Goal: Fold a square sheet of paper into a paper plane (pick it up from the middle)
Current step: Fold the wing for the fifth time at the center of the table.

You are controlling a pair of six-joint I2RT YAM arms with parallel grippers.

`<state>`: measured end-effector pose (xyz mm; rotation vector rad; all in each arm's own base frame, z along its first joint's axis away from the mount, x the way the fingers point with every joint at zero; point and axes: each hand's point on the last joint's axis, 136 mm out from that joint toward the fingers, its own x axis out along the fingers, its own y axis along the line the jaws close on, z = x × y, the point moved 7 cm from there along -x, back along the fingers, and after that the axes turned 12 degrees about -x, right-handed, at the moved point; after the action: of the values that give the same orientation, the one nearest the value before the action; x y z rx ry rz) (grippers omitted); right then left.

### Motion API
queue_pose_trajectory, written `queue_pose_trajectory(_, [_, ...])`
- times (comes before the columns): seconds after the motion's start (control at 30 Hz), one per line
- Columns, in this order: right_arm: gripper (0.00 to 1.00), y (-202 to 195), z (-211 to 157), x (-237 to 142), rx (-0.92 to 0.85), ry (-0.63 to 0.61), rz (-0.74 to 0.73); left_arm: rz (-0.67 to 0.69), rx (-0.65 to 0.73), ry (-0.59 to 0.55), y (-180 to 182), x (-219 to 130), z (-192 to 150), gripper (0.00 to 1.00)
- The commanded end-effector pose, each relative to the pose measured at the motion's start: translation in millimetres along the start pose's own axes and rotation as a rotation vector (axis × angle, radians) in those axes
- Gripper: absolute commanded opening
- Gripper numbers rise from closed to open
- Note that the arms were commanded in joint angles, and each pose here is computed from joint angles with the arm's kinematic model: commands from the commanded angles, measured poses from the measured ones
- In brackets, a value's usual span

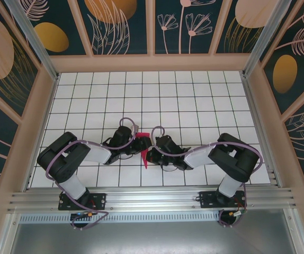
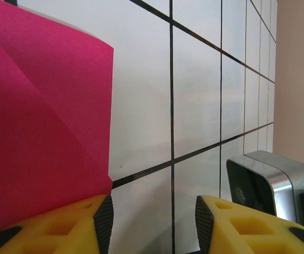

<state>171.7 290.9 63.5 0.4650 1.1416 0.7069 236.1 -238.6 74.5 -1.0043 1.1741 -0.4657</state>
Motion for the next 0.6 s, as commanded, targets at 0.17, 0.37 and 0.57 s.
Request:
queue_pose_trajectory(0.17, [0.00, 31.0, 8.4, -14.4, -0.104, -0.036, 0.018, 0.062, -0.008, -0.030, 9.4, 0.8, 4.5, 0.48])
queue_pose_trajectory(0.37, [0.00, 34.0, 3.7, 0.1, -0.091, -0.003, 0.082, 0.074, -0.023, -0.052, 13.5, -2.0, 4.7, 0.49])
queue_pose_trajectory(0.57, [0.00, 5.8, -4.1, 9.4, -0.051, 0.043, -0.033, 0.060, -0.019, -0.046, 11.8, -3.1, 3.6, 0.49])
